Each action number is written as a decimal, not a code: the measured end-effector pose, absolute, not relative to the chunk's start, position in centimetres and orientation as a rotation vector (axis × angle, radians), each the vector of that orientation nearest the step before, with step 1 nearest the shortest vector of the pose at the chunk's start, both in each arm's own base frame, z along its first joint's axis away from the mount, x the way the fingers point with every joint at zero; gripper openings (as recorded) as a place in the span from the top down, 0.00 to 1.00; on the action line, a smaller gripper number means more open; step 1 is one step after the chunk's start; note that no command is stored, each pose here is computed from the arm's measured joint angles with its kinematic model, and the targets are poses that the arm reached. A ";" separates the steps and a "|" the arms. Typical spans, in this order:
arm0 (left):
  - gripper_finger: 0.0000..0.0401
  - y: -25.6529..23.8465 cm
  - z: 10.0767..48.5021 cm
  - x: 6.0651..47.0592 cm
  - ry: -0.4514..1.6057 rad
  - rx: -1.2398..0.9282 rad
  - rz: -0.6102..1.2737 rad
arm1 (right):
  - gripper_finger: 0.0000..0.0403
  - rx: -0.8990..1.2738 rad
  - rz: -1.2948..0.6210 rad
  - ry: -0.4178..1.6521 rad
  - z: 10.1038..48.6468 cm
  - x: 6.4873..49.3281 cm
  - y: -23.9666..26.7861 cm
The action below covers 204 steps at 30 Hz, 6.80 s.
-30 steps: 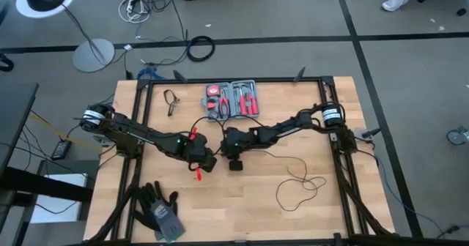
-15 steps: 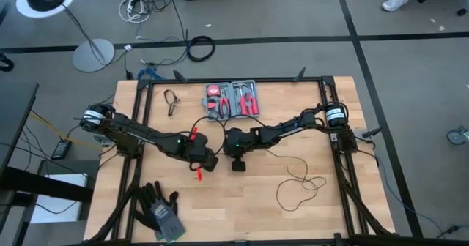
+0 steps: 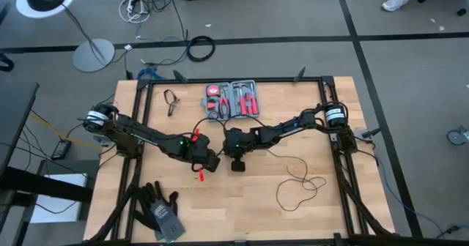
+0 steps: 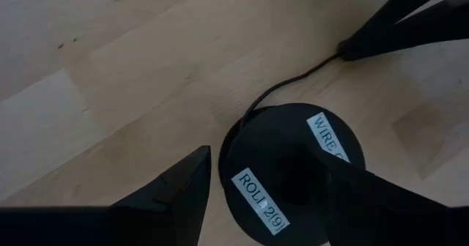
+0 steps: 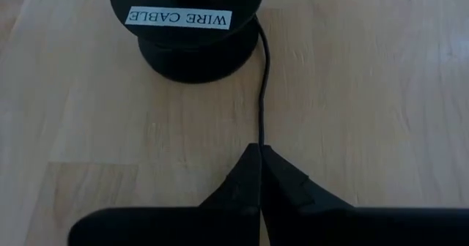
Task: Coil cords
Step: Uncoil the black wire from the black spool
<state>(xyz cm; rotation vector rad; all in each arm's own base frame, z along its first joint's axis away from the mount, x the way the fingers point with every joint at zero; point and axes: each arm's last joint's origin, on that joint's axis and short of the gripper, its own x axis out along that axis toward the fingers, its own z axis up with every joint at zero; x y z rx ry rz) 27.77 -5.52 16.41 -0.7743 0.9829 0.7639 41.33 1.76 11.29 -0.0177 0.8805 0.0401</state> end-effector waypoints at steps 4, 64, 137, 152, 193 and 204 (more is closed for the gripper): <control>0.45 -5.5 16.4 27.8 0.980 -0.772 0.766 | 1.00 -0.013 0.039 0.889 11.3 41.3 1.9; 0.45 -6.2 16.2 27.0 1.069 -0.736 0.751 | 0.65 -0.224 0.059 0.738 13.3 39.7 1.1; 0.45 -5.9 17.7 26.3 1.030 -0.739 0.750 | 0.58 -0.208 0.008 0.705 13.6 40.7 2.4; 0.45 -5.6 17.6 26.4 1.018 -0.735 0.768 | 0.97 -0.201 0.013 0.777 10.7 41.1 0.3; 0.45 -6.0 15.8 26.9 1.094 -0.752 0.774 | 1.00 -0.051 -0.009 1.868 18.9 24.9 8.7; 0.45 -6.2 15.9 26.8 1.096 -0.751 0.760 | 0.86 -0.180 -0.043 1.302 18.6 29.5 10.1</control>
